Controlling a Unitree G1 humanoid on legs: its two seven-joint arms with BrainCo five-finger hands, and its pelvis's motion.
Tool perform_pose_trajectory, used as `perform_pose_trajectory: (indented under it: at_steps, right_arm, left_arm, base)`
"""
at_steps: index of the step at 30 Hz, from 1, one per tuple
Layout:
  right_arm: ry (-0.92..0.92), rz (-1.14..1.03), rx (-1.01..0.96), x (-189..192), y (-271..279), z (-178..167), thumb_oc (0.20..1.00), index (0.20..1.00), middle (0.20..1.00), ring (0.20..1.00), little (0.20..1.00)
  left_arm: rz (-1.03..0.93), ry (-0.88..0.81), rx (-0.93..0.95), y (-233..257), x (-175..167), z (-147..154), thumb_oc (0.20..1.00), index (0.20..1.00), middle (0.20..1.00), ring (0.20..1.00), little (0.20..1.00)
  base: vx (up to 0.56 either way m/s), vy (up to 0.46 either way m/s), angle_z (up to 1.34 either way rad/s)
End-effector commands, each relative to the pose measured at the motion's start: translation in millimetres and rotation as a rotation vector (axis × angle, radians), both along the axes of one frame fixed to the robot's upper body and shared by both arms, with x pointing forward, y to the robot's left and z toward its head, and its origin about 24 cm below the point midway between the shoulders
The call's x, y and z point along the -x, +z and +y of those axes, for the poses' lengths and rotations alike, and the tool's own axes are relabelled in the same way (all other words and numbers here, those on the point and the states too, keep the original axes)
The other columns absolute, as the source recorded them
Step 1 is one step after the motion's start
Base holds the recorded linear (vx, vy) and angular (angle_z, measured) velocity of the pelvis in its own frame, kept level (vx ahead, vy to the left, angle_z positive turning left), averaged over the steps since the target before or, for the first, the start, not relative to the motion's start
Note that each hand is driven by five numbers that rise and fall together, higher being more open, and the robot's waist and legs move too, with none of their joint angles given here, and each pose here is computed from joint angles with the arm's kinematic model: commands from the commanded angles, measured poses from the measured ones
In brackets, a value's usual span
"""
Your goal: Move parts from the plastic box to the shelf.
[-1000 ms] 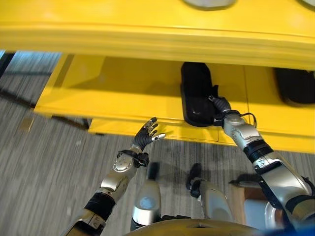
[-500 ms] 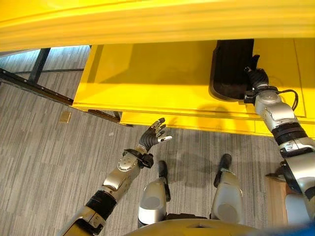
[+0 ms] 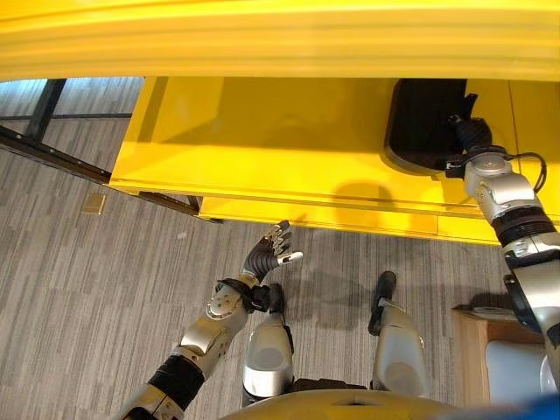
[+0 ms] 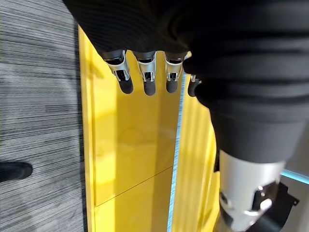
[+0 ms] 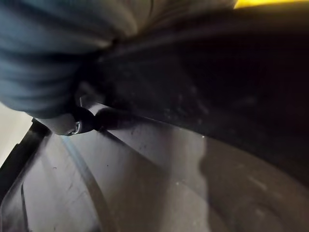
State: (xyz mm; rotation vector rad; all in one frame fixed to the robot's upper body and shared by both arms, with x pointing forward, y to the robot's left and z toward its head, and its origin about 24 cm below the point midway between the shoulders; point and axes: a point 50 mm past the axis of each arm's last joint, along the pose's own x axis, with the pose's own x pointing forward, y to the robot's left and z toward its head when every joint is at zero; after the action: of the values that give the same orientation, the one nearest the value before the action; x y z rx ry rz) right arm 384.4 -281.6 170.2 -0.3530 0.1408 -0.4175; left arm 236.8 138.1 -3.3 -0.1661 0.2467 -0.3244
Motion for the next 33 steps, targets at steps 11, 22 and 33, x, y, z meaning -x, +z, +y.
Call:
perform_pose_trajectory:
  at_steps: [11,22,33]
  right_arm:
    - [-0.057,-0.247,0.365,1,134,-19,0.200,0.200,0.200,0.200,0.200]
    - [-0.055,-0.333,0.459,3,166,-3,0.200,0.200,0.200,0.200,0.200]
    - [-0.125,-0.373,0.415,3,168,2,0.200,0.200,0.200,0.200,0.200]
  left_arm:
    - [-0.102,-0.043,-0.016,22,2,5,1.000,1.000,1.000,1.000,1.000]
    - [-0.105,-0.061,-0.059,28,-5,18,1.000,1.000,1.000,1.000,1.000]
    - [-0.101,-0.063,-0.091,27,-7,23,1.000,1.000,1.000,1.000,1.000]
  base:
    - [-0.03,-0.083,-0.05]
    - [0.00,-0.106,0.00]
    - [0.04,-0.081,0.01]
